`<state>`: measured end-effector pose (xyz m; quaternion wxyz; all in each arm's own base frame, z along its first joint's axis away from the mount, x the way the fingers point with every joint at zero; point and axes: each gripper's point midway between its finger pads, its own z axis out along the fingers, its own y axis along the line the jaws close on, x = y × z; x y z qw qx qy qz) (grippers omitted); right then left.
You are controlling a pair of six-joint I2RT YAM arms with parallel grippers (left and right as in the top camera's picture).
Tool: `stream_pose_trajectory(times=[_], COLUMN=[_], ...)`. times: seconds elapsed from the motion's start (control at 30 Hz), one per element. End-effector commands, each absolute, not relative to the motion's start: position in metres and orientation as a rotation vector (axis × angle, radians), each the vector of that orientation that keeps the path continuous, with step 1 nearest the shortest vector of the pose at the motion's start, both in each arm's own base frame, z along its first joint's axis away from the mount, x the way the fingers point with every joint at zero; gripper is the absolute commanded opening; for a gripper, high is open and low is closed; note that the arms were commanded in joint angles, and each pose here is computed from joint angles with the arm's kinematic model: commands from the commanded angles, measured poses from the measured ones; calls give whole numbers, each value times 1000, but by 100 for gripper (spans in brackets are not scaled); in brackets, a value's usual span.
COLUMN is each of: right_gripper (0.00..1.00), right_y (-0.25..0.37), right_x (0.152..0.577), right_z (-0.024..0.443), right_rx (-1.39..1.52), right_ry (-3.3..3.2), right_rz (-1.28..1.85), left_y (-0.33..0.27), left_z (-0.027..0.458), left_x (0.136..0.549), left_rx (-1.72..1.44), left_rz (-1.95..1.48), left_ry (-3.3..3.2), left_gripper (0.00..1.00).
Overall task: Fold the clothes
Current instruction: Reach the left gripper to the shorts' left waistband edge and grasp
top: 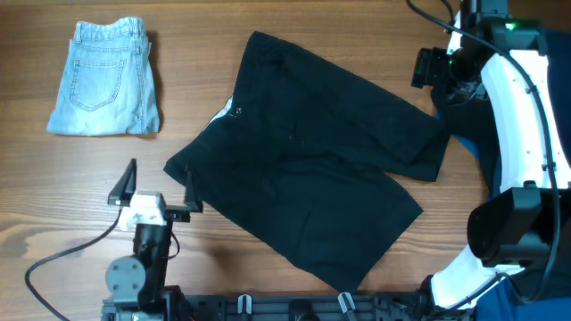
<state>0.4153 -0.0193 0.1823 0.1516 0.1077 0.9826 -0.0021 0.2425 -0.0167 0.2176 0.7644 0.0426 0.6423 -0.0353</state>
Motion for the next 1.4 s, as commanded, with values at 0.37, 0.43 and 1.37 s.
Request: stream_pose_trajectory(times=[0.37,0.43,1.37], right_gripper=[100,100,100], right_y=[-16,-16,-17], right_x=[416,416,459], right_z=[183,183,202], right_rx=[315,315,294], right_ry=[2816,2815,2624], right_rz=[33,33,51], left_y=[-51,-50,-33], left_z=[259,253,28], left_x=[309,336,395], left_rx=[262,238,331], left_rz=[-322,-361,-353], left_ry=[2176,2352,2975], left_gripper=[100,100,63])
